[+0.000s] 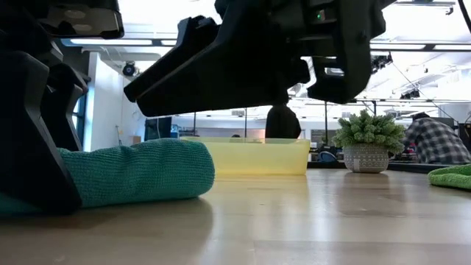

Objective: Roll microfiber towels into tight, uniform cylinder then place into a basket
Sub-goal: Put the blue microfiber cloth into the yellow bin

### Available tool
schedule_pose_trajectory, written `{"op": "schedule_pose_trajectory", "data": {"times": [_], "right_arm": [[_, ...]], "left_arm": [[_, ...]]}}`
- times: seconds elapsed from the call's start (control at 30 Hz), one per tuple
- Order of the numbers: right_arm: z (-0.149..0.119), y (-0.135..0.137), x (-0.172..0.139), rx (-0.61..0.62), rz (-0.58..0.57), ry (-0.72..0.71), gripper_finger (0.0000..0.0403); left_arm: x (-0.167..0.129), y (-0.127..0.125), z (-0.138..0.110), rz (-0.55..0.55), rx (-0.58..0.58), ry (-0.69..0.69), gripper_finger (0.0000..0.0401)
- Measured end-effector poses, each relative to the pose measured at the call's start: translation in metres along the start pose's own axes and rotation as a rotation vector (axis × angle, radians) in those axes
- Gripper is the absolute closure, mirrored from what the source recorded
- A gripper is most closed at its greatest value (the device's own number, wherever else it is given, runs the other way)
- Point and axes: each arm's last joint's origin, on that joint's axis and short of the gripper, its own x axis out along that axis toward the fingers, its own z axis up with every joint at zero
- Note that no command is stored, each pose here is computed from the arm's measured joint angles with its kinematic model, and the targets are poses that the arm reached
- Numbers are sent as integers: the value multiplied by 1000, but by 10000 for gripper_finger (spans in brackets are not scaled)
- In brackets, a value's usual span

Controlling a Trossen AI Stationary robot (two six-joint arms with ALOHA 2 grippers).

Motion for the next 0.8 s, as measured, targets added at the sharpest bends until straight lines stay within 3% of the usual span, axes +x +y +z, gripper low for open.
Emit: {"op": "schedule_pose_trajectory", "data": {"times": [0.5,0.8], "right_arm": [[-41,-4,32,51,-5,17,204],[-50,-11,33,165,-8,66,244]], "left_arm": [[0,0,0,3,4,-5,247],[0,-1,1,3,11,-5,247]]}}
